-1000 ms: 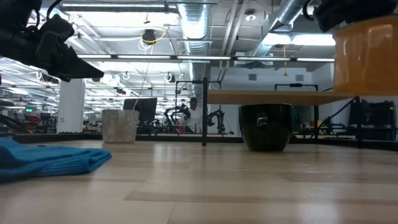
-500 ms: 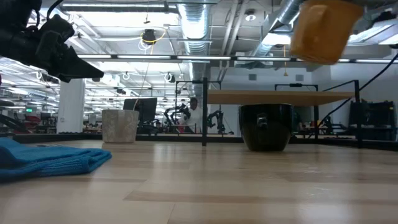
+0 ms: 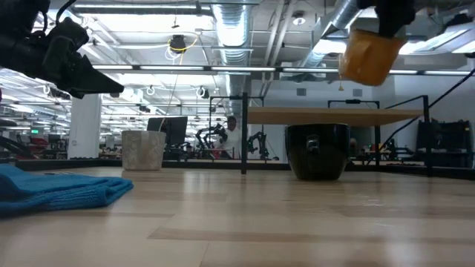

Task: Stack small to large cups/mugs on shelf
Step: Put the yellow mug on the shelf

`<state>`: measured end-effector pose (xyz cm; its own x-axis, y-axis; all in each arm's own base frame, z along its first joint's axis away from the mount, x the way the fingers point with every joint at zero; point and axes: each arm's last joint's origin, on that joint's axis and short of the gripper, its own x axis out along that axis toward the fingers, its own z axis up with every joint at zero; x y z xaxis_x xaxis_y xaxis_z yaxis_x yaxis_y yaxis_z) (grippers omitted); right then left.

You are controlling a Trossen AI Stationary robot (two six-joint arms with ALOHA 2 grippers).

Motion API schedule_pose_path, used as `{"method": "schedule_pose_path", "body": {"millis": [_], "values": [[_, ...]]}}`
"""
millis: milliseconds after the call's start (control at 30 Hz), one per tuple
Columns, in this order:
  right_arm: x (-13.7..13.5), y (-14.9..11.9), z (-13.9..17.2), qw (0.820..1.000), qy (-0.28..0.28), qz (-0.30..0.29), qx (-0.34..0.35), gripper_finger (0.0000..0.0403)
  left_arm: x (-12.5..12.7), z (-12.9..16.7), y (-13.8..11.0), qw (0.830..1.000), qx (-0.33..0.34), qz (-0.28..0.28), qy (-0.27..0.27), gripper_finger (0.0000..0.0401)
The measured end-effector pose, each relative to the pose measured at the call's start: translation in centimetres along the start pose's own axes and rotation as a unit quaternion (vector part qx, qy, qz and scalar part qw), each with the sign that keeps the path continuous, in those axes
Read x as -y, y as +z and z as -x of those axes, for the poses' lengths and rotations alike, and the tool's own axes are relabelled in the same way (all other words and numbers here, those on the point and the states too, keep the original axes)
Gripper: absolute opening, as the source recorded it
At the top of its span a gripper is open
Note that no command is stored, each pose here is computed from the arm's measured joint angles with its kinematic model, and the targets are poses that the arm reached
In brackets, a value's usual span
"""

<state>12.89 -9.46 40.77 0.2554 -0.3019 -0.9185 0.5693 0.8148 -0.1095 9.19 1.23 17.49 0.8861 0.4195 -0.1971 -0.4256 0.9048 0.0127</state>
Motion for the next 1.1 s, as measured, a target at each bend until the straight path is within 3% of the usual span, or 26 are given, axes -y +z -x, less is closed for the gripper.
{"method": "schedule_pose_path", "body": {"millis": [567, 867, 1100], "values": [[4.9, 4.6, -0.4, 0.995, -0.029, 0.097, -0.009, 0.0024, 0.0, 0.0, -0.1, 1.000, -0.003, 0.006, 0.000, 0.0000], [7.1, 4.7, -1.5, 0.991, -0.028, 0.125, -0.033, 0.0025, 0.0, 0.0, -0.1, 0.999, -0.004, 0.040, -0.002, 0.0000], [8.5, 4.6, -2.0, 0.993, -0.009, 0.111, -0.033, 0.0026, 0.0, 0.0, -0.1, 0.999, -0.004, 0.049, -0.003, 0.0000]]}}
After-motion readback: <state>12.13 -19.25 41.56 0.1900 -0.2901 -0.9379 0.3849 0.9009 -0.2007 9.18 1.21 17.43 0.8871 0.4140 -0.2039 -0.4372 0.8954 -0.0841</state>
